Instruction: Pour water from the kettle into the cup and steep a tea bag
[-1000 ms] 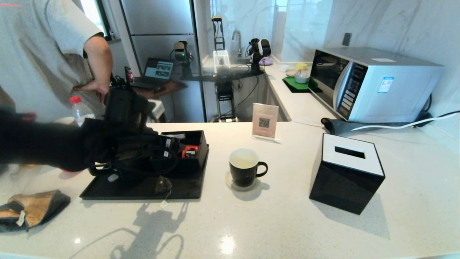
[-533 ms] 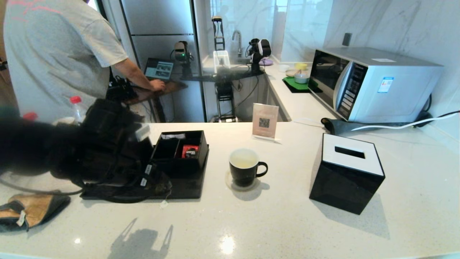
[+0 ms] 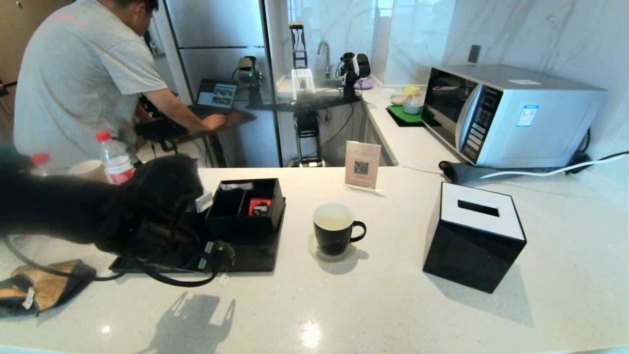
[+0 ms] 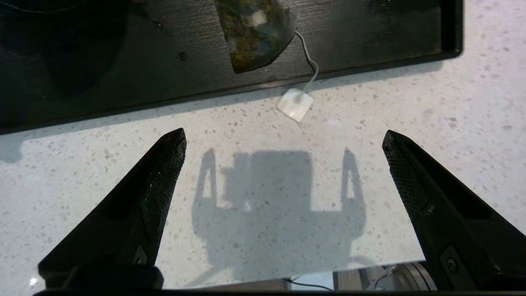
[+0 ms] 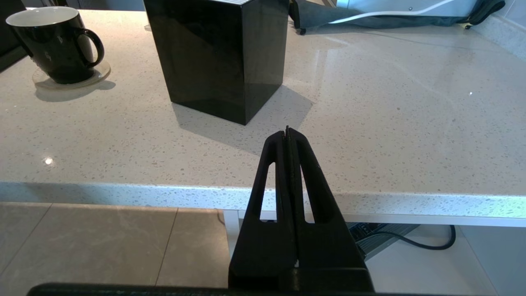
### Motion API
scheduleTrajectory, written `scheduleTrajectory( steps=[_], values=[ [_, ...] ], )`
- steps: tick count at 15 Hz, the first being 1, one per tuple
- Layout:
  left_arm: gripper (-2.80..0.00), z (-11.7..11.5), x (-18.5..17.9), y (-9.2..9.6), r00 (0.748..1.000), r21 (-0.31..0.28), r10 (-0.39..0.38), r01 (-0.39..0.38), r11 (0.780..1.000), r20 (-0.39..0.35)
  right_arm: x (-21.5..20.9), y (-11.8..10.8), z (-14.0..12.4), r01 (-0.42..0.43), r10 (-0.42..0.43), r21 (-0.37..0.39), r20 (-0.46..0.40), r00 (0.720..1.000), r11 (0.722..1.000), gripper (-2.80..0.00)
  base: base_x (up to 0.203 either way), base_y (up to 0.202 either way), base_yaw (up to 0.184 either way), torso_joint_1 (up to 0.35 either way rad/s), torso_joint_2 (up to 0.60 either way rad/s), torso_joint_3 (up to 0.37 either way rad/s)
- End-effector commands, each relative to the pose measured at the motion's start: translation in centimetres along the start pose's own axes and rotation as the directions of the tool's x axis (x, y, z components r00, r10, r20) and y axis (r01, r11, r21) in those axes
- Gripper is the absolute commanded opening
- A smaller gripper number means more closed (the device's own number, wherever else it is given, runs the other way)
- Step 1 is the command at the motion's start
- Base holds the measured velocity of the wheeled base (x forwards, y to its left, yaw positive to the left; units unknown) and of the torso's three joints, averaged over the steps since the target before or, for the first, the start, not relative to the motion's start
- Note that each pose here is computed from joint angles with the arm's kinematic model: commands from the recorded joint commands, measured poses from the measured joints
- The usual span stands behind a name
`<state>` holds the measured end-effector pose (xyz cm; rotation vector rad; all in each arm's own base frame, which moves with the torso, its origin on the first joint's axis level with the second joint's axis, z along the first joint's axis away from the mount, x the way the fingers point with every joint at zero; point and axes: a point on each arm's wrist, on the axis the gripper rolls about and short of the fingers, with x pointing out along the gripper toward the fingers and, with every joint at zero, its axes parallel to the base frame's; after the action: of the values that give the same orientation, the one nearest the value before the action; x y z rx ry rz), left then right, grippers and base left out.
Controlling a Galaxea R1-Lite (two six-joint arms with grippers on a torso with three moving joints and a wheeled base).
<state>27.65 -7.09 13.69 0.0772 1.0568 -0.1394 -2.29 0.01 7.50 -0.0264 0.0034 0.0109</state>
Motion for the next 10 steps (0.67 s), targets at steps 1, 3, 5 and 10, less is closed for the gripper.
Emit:
scheduleTrajectory(
  steps=[1, 3, 5, 10],
  values=[
    [0.0, 0.3, 2.0, 0.2, 0.999, -0.008, 0.011, -0.012, 1.0, -0.05, 0.0, 0.0, 0.0, 0.0, 0.0, -0.001, -0.001, 1.0, 1.0, -2.8, 0.0, 0.0, 0.0, 0.0, 0.0, 0.0],
    [0.0, 0.6, 2.8, 0.4, 0.998, -0.014, 0.015, -0.016, 1.0, -0.067, 0.0, 0.0, 0.0, -0.001, 0.001, 0.0, -0.001, 1.0, 1.0, -2.8, 0.0, 0.0, 0.0, 0.0, 0.0, 0.0],
    [0.0, 1.1, 3.7, 0.4, 0.998, -0.015, 0.017, -0.018, 1.0, -0.06, 0.0, 0.0, 0.0, 0.0, 0.0, -0.001, -0.001, 1.0, 1.0, -2.8, 0.0, 0.0, 0.0, 0.0, 0.0, 0.0],
    [0.0, 2.4, 5.9, 0.3, 0.999, -0.021, 0.02, -0.019, 1.0, 0.027, 0.0, 0.0, 0.0, -0.001, 0.001, -0.001, -0.001, 1.0, 1.0, -2.8, 0.0, 0.0, 0.0, 0.0, 0.0, 0.0]
  ],
)
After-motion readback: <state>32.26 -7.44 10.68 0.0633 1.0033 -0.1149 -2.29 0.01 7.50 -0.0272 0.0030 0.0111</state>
